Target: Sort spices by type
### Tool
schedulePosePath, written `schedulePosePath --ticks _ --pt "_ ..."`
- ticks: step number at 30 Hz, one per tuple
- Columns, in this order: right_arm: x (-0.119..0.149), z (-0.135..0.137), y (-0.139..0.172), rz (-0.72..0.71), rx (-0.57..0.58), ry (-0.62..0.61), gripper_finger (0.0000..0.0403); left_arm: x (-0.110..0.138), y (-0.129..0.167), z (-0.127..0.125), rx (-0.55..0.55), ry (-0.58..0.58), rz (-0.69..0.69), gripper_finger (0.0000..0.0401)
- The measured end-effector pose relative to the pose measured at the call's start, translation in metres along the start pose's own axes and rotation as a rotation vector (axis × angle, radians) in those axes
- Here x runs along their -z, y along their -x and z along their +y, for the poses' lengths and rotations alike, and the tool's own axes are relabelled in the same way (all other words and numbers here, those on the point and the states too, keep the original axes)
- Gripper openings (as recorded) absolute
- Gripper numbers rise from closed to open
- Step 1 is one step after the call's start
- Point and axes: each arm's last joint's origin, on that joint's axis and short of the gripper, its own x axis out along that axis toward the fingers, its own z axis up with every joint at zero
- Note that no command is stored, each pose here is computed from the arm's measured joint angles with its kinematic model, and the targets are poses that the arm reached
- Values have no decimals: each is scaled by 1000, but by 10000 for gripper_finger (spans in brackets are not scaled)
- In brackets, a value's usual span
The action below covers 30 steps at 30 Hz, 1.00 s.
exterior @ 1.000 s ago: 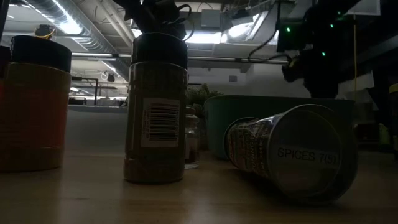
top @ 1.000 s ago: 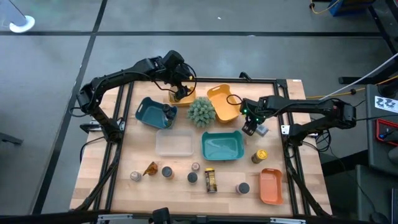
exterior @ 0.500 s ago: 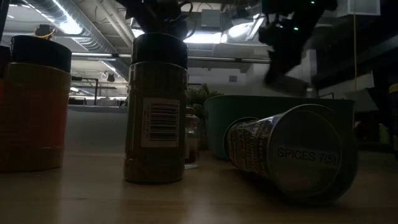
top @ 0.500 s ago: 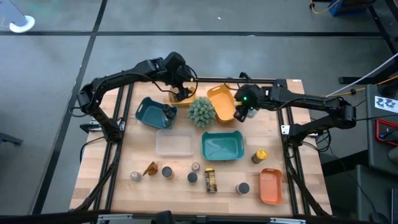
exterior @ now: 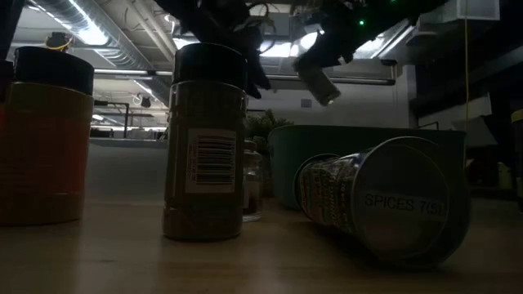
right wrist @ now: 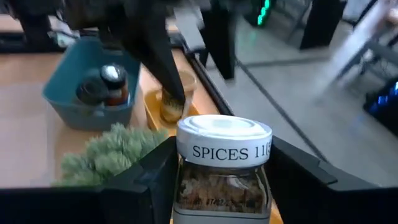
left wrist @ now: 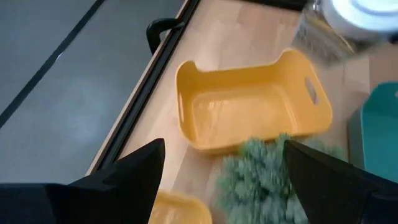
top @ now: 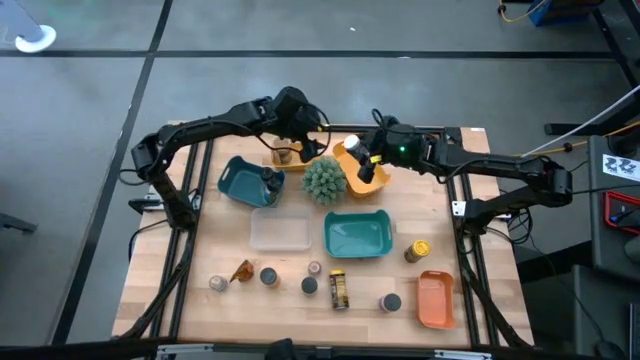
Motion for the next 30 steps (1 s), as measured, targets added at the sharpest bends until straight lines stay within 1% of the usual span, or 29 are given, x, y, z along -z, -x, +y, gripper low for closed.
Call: schedulePosePath --ticks 4,7,9,13,16,21,27,30 --pt "14 0 -7 -26 2 16 207 -2 -20 -1 -5 1 -46 309" --pt "35 -3 -13 -8 23 8 206 -2 -34 -2 -8 12 -67 309" --pt "48 -5 -15 -32 46 -3 206 0 -44 -1 -12 14 -67 309" --pt "73 -12 -18 -110 81 -35 206 4 -66 -1 -24 12 -73 309" --pt "89 -16 -16 -188 94 -86 206 7 -81 -1 -29 9 -89 309" --pt "113 -19 -13 -293 113 -139 206 7 -99 0 -90 -3 -145 309" --pt "131 -13 -27 -299 110 -140 206 13 -117 1 -99 -8 -158 309" --pt "139 -11 -37 -304 109 -141 206 19 -125 0 -95 -8 -135 309"
